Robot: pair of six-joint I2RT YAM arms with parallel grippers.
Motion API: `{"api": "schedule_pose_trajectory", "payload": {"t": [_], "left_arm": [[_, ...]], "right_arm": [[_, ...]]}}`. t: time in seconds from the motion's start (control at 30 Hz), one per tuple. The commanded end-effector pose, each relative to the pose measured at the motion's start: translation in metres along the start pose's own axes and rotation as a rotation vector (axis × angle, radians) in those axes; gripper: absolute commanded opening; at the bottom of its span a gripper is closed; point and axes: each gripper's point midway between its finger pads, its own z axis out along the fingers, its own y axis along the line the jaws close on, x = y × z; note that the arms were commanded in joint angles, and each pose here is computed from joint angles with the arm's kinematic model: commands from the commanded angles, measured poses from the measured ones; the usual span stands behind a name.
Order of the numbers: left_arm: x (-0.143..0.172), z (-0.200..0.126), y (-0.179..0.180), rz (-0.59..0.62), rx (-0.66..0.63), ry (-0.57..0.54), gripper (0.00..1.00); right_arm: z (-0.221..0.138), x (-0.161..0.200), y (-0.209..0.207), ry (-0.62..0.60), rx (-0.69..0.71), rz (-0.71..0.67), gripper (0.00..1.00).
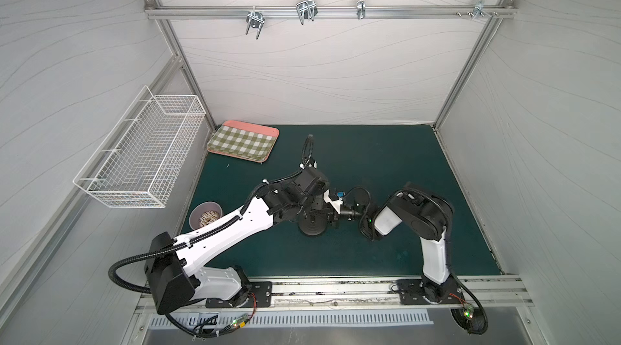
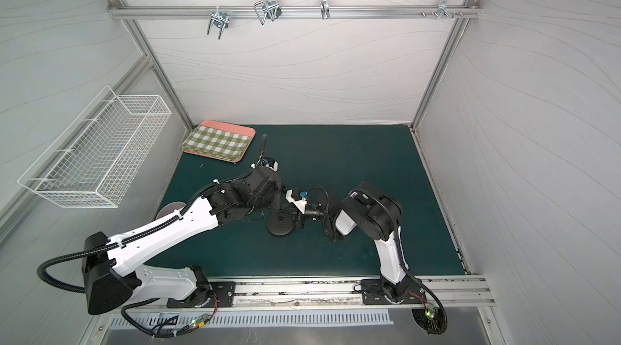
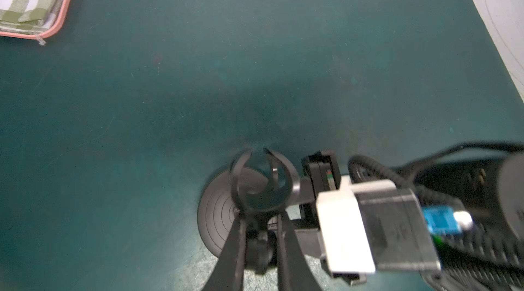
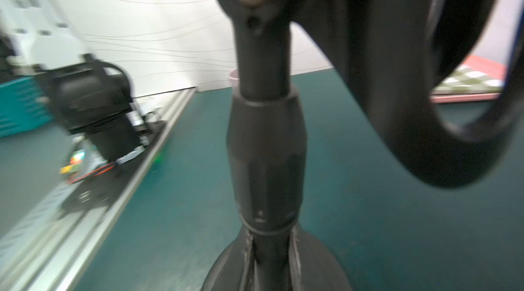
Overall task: Assemble a microphone stand
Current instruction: Screw the microphone stand pole into the microphone stand base.
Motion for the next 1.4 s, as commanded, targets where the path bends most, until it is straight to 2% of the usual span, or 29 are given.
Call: {"api": "schedule_pose_trajectory", "payload": {"t": [0.0, 0.2, 0.3, 0.4, 0.43, 0.47, 0.53, 0.6, 0.7, 0.9, 1.07, 1.2, 1.37], "left_arm": [[0.010, 0.001, -0.006, -0.003, 0.025, 0.043, 0.17], [0.011, 0.001, -0.005, -0.004, 0.023, 0.045, 0.17], [0.011, 0.001, -0.005, -0.006, 0.023, 0.044, 0.17], [0.011, 0.000, -0.003, -0.005, 0.017, 0.043, 0.17], [0.011, 0.000, -0.002, -0.008, 0.018, 0.042, 0.17], [0.011, 0.000, -0.002, -0.011, 0.020, 0.041, 0.17], [0.011, 0.000, -0.001, -0.014, 0.020, 0.042, 0.17], [0.010, -0.001, -0.001, -0.017, 0.021, 0.040, 0.17], [0.009, -0.001, 0.000, -0.017, 0.021, 0.039, 0.17], [0.010, -0.001, 0.001, -0.018, 0.025, 0.042, 0.17], [0.011, 0.000, 0.001, -0.018, 0.026, 0.045, 0.18], [0.011, 0.000, 0.000, -0.019, 0.026, 0.045, 0.18], [0.009, -0.001, 0.000, -0.020, 0.029, 0.044, 0.18]], "right_arm": [[-0.001, 0.010, -0.031, 0.063, 0.351, -0.130, 0.04], [0.004, 0.013, -0.047, 0.152, 0.785, -0.330, 0.04], [0.013, 0.014, -0.040, 0.159, 0.808, -0.354, 0.06], [0.012, 0.016, -0.035, 0.149, 0.781, -0.321, 0.18], [0.011, 0.013, -0.034, 0.143, 0.769, -0.317, 0.26], [0.011, 0.011, -0.030, 0.137, 0.736, -0.315, 0.39], [0.009, 0.009, -0.018, 0.122, 0.626, -0.302, 0.56], [0.005, 0.006, -0.008, 0.091, 0.489, -0.238, 0.64], [-0.010, -0.001, -0.005, 0.042, 0.308, -0.084, 0.69], [-0.024, -0.011, 0.006, 0.001, -0.033, 0.063, 0.70], [-0.018, -0.020, 0.014, -0.010, -0.284, 0.145, 0.64], [-0.009, -0.019, 0.013, 0.002, -0.342, 0.149, 0.60], [-0.003, -0.006, 0.006, 0.025, -0.317, 0.127, 0.55]]}}
